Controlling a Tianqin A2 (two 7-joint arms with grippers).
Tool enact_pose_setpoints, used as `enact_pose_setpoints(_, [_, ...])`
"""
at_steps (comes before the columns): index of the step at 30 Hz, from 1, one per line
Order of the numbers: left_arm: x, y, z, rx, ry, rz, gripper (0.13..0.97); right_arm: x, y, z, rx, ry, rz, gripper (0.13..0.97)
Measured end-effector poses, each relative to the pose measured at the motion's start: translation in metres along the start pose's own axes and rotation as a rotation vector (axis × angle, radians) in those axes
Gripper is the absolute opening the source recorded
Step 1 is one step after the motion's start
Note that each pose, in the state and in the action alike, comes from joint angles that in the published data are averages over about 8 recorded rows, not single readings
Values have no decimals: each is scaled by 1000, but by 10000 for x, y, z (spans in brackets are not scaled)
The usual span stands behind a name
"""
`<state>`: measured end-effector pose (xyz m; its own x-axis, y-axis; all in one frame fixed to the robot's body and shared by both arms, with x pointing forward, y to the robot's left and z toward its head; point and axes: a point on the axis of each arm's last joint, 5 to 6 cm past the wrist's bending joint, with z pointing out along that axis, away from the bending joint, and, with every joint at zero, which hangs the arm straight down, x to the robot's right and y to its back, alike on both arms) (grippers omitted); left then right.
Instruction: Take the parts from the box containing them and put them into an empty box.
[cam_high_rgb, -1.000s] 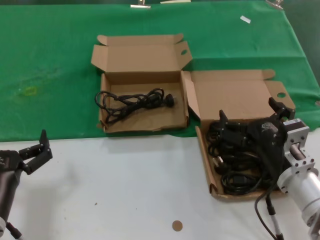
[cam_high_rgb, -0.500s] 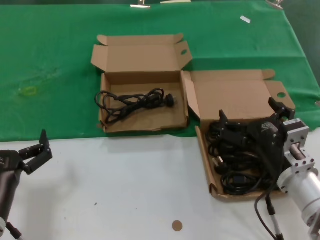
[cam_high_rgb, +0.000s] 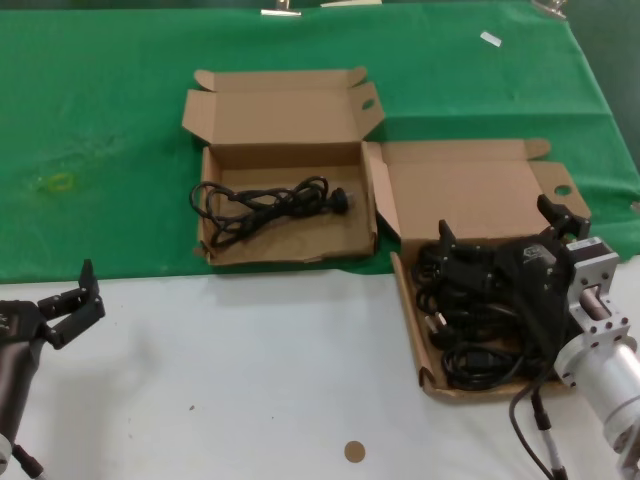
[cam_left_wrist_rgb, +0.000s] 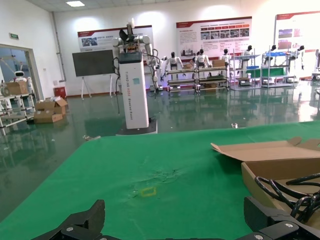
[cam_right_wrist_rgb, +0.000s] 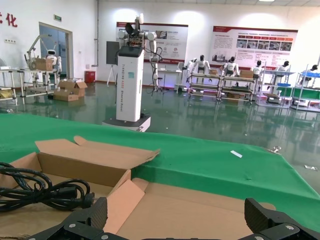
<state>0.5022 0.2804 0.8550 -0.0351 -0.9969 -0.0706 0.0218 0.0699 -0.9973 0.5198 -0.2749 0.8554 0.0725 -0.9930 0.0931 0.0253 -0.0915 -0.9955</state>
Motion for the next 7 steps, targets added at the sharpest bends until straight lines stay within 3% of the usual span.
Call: enact_pose_setpoints(7, [0, 0, 0, 0, 0, 0, 966, 0, 0, 0, 0, 0, 0, 966])
